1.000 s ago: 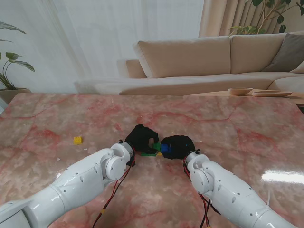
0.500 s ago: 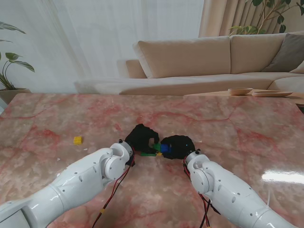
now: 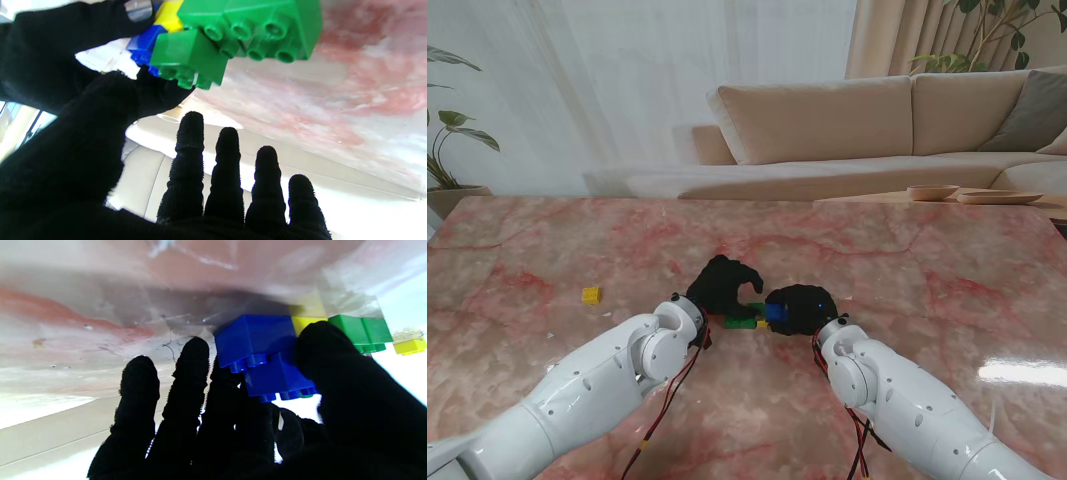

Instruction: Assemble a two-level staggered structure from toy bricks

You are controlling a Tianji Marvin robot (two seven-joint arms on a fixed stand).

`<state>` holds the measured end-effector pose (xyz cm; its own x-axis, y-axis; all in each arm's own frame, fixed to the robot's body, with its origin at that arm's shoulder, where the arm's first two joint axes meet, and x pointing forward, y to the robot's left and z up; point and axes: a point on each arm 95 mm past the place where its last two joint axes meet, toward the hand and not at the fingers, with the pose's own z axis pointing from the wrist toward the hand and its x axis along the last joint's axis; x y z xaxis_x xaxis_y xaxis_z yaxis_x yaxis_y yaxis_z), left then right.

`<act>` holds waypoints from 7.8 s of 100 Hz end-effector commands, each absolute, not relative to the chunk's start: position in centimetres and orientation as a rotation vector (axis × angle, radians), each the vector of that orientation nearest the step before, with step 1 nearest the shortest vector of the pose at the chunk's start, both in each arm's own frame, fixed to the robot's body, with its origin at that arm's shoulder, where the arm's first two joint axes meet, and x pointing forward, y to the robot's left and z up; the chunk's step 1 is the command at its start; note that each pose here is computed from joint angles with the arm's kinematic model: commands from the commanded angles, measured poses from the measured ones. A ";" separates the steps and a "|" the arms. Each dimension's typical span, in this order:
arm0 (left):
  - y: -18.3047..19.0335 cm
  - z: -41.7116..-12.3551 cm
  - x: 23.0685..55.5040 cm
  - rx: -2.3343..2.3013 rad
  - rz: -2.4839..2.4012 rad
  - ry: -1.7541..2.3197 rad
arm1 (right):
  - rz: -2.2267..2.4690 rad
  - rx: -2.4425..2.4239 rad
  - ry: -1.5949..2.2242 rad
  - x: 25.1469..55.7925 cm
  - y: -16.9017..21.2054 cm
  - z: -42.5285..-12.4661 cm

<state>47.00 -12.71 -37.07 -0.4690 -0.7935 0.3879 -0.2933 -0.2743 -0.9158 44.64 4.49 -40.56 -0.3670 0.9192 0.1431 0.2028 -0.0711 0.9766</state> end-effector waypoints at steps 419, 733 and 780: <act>-12.6 -40.3 47.0 -1.233 -1.711 1.792 | 1.463 1.260 1.647 43.7 4.4 -42.6; 15.3 -33.7 48.2 -1.566 -0.855 1.688 | 1.494 1.231 1.674 44.5 4.6 -42.0; 15.2 -34.5 47.5 -1.557 -0.849 1.718 | 1.504 1.222 1.679 44.5 4.8 -42.0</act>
